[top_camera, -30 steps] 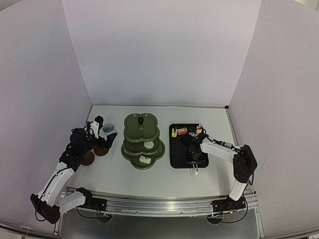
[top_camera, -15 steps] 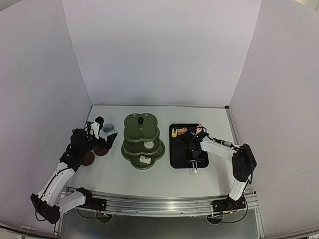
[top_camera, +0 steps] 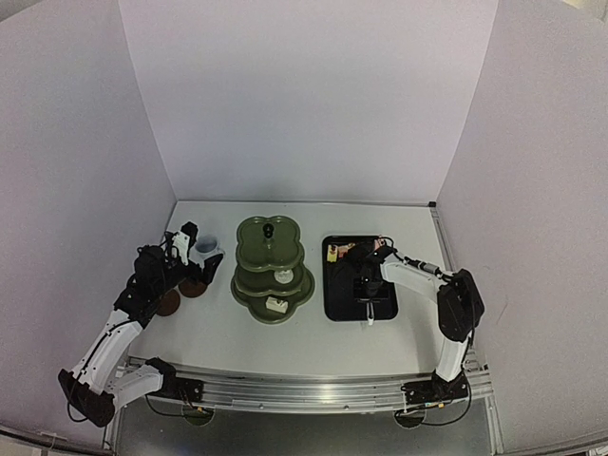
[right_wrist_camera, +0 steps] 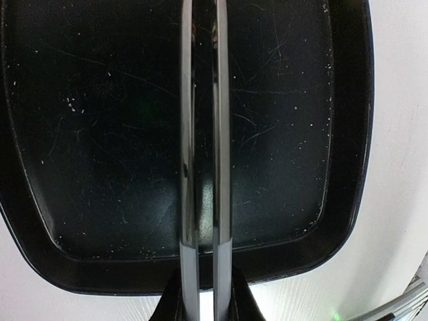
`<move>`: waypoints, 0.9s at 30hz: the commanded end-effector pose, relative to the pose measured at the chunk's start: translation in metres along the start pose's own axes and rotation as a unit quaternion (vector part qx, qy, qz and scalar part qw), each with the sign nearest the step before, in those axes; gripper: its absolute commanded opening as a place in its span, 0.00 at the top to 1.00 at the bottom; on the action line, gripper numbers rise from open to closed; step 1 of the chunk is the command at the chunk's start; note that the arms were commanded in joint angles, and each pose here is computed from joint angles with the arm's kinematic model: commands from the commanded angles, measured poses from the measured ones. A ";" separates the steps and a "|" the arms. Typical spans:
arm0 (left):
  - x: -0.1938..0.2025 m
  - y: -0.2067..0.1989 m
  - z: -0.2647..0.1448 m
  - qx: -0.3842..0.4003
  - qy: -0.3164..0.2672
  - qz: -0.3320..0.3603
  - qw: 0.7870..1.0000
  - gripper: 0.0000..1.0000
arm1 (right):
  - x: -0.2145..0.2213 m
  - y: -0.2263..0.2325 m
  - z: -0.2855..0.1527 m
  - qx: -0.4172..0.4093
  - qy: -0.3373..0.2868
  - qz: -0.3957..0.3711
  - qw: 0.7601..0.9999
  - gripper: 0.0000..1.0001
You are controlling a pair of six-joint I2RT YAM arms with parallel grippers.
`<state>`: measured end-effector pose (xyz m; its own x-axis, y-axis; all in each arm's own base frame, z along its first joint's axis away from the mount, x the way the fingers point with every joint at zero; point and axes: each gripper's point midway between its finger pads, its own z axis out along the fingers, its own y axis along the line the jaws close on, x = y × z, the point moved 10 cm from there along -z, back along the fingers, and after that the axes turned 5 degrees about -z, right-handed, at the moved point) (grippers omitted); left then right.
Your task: Serve the afternoon tea
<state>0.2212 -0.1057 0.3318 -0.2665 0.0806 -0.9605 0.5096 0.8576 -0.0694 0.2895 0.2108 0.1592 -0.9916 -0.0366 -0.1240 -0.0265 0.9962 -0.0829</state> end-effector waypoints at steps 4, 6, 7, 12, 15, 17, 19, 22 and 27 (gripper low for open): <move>-0.002 0.003 -0.002 -0.024 -0.025 0.003 0.999 0.00 | -0.005 -0.006 -0.050 -0.039 -0.078 -0.012 0.996 1.00; 0.000 0.005 -0.002 -0.029 -0.025 0.000 0.999 0.01 | 0.000 -0.008 -0.067 -0.050 -0.101 -0.025 0.993 1.00; 0.001 0.005 -0.001 -0.030 -0.024 -0.001 0.999 0.01 | 0.003 -0.011 -0.076 -0.056 -0.113 -0.029 0.992 1.00; 0.005 0.009 0.001 -0.037 -0.022 -0.007 0.999 0.00 | 0.019 -0.022 -0.104 -0.083 -0.143 -0.033 0.986 1.00; 0.007 0.011 0.002 -0.042 -0.020 -0.012 0.999 0.00 | 0.024 -0.031 -0.127 -0.098 -0.174 -0.023 0.980 1.00; 0.007 0.012 0.003 -0.044 -0.019 -0.014 0.999 0.00 | 0.024 -0.036 -0.149 -0.109 -0.207 -0.015 0.972 1.00; 0.009 0.013 0.004 -0.045 -0.019 -0.017 0.999 0.00 | 0.020 -0.039 -0.177 -0.122 -0.249 -0.012 0.961 1.00; 0.012 0.016 0.006 -0.050 -0.019 -0.029 0.998 0.00 | 0.014 -0.026 -0.224 -0.146 -0.312 -0.044 0.938 1.00; 0.016 0.024 0.006 -0.071 -0.017 -0.064 0.995 0.00 | 0.028 0.049 -0.293 -0.201 -0.393 -0.203 0.874 1.00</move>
<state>0.2292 -0.0941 0.3099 -0.3035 0.0320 -0.9523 0.4171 0.9031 -0.1026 0.2444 0.2229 0.3872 -0.7215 -0.1391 -0.6783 -0.2946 0.9482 0.1189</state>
